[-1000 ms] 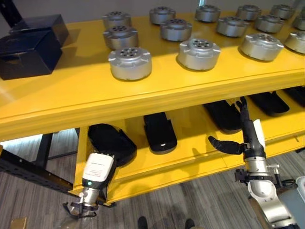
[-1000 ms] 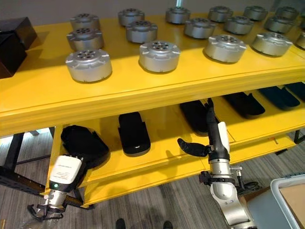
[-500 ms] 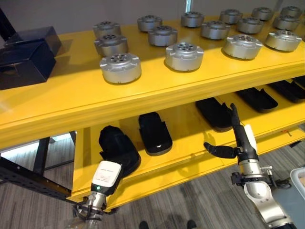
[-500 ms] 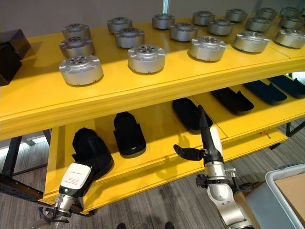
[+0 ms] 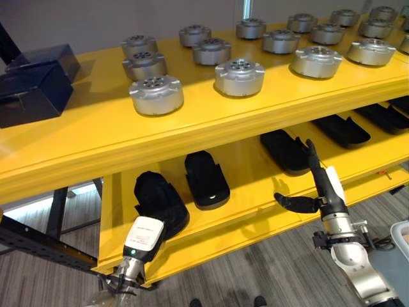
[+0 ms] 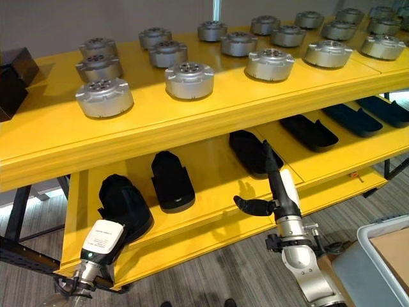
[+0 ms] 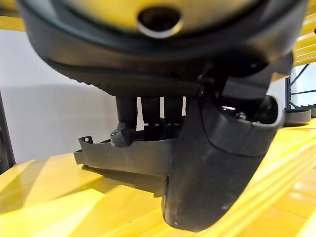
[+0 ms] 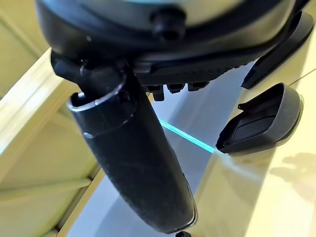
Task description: Move parts from the plastic box to the shelf.
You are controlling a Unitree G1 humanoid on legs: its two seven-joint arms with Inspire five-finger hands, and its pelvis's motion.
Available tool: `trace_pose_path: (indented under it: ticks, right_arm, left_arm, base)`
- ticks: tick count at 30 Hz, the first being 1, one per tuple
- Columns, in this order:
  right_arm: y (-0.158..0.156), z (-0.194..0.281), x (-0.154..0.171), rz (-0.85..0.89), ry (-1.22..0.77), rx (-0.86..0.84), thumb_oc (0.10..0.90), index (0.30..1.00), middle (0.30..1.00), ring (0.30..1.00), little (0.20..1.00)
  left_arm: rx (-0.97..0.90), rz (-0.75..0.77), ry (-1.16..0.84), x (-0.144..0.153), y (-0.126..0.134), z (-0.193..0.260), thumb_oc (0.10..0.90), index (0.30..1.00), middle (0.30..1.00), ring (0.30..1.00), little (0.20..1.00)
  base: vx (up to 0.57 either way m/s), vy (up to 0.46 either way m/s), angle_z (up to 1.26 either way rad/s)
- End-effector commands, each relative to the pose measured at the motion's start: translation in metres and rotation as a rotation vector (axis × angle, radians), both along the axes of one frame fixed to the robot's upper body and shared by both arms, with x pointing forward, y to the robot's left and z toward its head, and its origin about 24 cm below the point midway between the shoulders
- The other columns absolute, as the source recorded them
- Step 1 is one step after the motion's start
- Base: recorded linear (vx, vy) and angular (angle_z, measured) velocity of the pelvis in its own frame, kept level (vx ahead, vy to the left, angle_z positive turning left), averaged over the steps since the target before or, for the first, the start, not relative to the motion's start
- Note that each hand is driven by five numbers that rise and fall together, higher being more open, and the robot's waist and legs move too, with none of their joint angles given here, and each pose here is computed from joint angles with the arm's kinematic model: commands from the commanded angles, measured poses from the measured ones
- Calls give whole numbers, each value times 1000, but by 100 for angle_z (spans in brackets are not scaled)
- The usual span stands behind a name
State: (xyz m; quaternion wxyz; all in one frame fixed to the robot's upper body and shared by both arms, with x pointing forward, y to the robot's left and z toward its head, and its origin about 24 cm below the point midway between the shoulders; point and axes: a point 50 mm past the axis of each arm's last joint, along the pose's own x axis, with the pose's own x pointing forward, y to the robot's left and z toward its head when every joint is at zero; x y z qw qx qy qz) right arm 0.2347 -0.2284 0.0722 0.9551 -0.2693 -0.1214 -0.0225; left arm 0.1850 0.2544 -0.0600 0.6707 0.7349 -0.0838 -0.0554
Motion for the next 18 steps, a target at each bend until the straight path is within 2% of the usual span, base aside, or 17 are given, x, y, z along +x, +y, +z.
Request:
trace_pose_path:
  ticks: [1,7,10,11,12,18]
  right_arm:
    - [7,68,26,79,-313,-4,900,1000,1000,1000,1000]
    - [4,69,26,85,-303,-17,900,1000,1000,1000,1000]
    - [5,69,26,84,-295,-19,900,1000,1000,1000,1000]
    - [5,69,26,84,-295,-19,900,1000,1000,1000,1000]
    - [5,69,26,85,-290,-21,900,1000,1000,1000,1000]
    - [5,67,24,79,-277,-21,900,1000,1000,1000,1000]
  left_arm:
    - [260,168,136,-6,63,4,400,300,300,300,300]
    - [319,323,140,-14,88,10,400,300,300,300,300]
    - [359,451,141,-14,102,15,400,300,300,300,300]
    - [364,478,136,-15,105,15,522,470,470,470,470]
    - [354,530,118,-15,108,17,900,1000,1000,1000,1000]
    - [310,649,87,-12,111,20,900,1000,1000,1000,1000]
  base:
    - [2,52,-1]
    - [15,44,-4]
    - [10,23,-3]
    - [0,0,0]
    - [0,0,0]
    - [0,0,0]
